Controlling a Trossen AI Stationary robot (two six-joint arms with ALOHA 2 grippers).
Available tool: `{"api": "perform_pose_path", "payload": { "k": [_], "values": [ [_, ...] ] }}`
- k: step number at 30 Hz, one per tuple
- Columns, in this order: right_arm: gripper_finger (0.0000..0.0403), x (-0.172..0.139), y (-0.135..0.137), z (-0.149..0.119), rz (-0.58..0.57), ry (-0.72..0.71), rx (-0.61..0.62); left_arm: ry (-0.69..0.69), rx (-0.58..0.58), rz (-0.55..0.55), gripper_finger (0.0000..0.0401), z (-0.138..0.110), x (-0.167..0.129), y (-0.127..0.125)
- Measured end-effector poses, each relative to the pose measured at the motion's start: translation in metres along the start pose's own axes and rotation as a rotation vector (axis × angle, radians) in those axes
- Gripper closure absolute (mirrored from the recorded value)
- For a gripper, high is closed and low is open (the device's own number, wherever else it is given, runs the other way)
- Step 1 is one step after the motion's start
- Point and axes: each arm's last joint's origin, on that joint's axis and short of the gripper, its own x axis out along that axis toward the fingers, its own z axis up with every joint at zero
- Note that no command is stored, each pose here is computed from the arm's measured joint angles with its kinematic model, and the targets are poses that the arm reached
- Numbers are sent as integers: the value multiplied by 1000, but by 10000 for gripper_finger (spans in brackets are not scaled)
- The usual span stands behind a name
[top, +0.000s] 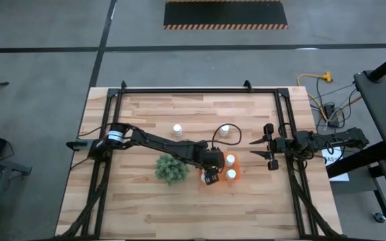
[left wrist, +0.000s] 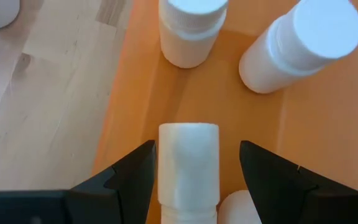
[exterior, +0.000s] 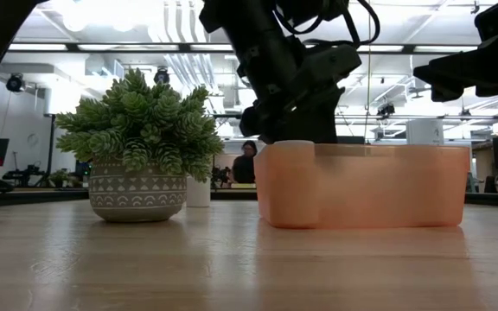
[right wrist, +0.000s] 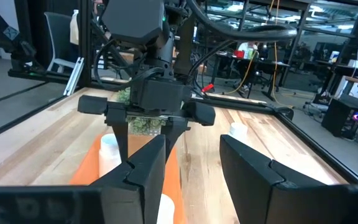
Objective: Pick and place pill bottles into a basket
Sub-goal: Put the white pill bottle into the orange bin
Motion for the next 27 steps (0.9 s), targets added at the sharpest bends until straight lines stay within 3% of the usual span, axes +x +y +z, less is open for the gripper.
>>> {"api": "perform_pose_path", "payload": {
  "k": [17,27],
  "values": [
    [261,0,0,0,0,0,0,16,-10,15,188,-5,7,8],
    [261,0,0,0,0,4,-2,57,-26,-9,188,-13,35,8]
  ]
}}
